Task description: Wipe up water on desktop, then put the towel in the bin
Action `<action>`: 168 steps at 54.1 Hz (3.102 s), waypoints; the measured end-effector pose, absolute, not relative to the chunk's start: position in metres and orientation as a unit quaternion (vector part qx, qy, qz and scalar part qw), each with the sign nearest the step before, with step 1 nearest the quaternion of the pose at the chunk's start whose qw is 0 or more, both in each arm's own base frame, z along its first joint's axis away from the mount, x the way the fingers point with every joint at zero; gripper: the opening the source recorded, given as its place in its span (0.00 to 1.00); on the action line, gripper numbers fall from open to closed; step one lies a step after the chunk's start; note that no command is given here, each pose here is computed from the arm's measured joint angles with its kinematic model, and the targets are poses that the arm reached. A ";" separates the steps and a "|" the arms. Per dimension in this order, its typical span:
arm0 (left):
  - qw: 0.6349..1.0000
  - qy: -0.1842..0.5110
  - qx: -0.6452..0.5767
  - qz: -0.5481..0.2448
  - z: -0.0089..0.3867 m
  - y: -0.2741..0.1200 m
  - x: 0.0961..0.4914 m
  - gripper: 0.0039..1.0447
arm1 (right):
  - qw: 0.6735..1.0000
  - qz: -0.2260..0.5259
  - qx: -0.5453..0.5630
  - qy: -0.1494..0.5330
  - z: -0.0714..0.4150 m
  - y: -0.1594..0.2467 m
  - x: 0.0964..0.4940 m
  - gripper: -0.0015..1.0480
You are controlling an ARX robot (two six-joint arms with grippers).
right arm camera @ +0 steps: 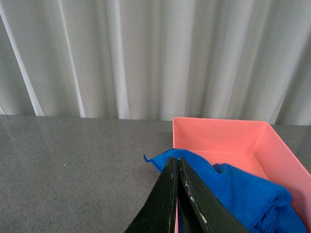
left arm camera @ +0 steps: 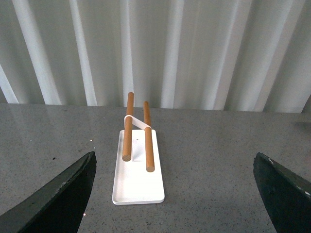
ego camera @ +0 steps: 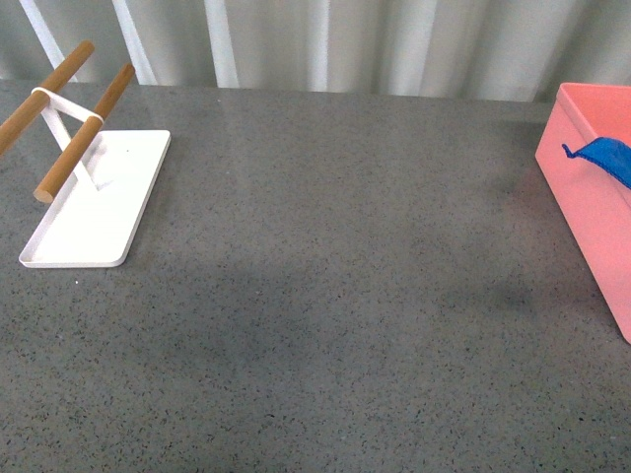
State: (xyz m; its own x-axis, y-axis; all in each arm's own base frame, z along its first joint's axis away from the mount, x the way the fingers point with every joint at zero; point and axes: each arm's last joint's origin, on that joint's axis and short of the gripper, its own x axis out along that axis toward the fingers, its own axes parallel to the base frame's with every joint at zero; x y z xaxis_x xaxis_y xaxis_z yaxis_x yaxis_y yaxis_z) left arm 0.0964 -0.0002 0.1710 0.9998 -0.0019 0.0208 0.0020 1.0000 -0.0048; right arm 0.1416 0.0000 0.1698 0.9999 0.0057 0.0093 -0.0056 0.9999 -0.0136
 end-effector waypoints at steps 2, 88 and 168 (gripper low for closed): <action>1.000 -0.010 -0.002 -0.001 0.171 0.000 0.096 0.94 | 1.000 0.003 -0.007 -0.006 0.170 0.000 0.140 0.03; 1.000 -0.011 -0.002 -0.001 0.171 0.000 0.096 0.94 | 1.000 0.000 -0.005 -0.011 0.172 0.000 0.096 0.13; 1.000 -0.011 -0.002 -0.001 0.171 0.000 0.096 0.94 | 1.000 0.000 -0.003 -0.011 0.172 0.000 0.096 0.93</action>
